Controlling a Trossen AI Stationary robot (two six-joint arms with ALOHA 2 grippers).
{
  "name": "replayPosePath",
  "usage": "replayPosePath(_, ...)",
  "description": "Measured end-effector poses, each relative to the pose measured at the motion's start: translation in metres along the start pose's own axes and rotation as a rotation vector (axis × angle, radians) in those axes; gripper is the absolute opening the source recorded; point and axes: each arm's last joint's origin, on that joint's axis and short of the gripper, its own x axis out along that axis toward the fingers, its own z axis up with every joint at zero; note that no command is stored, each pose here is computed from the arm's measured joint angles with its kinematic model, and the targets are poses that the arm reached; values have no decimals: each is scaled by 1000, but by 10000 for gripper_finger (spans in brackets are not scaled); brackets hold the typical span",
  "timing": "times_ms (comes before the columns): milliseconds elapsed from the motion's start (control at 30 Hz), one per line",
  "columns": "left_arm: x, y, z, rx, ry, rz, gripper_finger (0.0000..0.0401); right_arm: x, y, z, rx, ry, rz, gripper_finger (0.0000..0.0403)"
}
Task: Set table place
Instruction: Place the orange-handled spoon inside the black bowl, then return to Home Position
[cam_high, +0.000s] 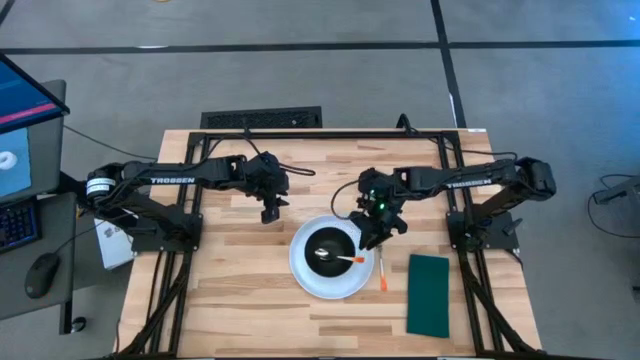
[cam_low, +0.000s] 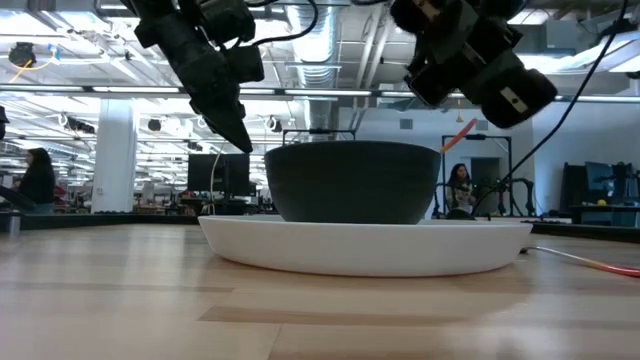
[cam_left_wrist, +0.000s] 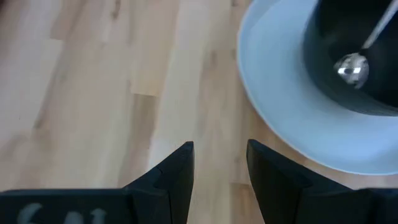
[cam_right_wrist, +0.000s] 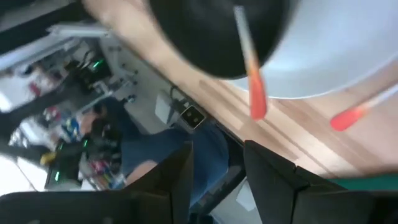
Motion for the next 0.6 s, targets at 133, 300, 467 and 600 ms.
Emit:
replayPosePath(133, -9, 0, 3, 22, -51, 28, 137, -18, 3, 1, -147, -10, 65, 164)
replayPosePath(300, -34, -2, 13, 41, -203, 53, 137, -51, 12, -4, -411, -87, 189, 159)
replayPosePath(467, -73, -5, 19, 72, -401, 110, 137, -88, 19, -24, -747, -236, 274, 154)
replayPosePath(600, -103, -8, 18, 72, -522, 153, 137, -116, 22, -50, -1024, -371, 304, 154)
